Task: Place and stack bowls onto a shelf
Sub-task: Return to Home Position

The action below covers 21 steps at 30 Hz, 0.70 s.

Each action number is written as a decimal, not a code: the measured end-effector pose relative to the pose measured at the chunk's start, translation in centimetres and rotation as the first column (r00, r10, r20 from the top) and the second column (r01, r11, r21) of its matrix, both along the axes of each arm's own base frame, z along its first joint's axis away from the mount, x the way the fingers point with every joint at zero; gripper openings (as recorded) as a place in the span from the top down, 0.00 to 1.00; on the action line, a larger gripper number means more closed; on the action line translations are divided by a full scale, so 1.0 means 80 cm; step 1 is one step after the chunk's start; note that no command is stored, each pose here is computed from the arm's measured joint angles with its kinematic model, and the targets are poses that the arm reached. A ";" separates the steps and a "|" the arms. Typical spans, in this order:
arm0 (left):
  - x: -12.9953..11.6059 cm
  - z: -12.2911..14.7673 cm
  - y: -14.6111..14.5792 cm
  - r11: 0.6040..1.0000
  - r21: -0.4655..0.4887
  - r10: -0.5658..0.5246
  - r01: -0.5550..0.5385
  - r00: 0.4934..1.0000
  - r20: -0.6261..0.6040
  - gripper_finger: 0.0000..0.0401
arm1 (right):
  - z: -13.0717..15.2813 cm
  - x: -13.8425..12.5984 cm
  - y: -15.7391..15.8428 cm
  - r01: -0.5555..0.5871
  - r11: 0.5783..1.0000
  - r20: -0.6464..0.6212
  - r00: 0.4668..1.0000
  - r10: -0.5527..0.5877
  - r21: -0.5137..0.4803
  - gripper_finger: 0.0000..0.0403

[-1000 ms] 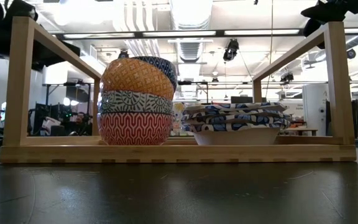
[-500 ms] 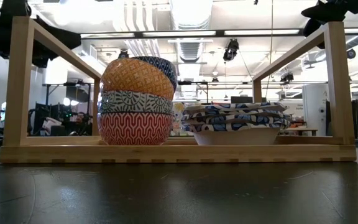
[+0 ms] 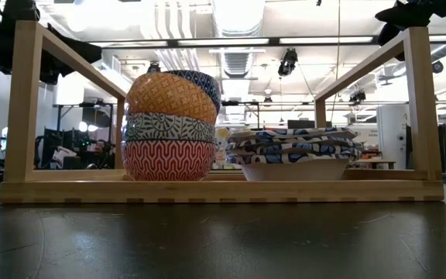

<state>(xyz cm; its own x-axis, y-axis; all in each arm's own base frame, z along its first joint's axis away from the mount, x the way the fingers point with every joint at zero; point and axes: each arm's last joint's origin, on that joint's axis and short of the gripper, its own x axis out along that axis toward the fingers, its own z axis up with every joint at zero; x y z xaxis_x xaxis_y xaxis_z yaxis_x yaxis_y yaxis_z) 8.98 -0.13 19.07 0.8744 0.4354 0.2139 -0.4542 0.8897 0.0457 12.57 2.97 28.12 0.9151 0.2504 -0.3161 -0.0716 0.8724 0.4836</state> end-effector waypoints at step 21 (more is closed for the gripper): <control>0.001 0.000 0.000 1.000 0.001 0.000 0.000 1.000 -0.005 0.66 | 0.000 -0.003 -0.001 0.000 1.000 0.018 1.000 0.000 0.004 0.67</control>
<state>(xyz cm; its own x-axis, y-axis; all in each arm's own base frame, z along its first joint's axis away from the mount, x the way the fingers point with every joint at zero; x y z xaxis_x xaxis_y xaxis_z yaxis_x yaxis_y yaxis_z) 9.02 -0.14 19.04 0.8756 0.4349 0.2102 -0.4536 0.8899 0.0487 12.33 2.91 28.14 0.9204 0.2520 -0.2989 -0.0805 0.8703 0.4859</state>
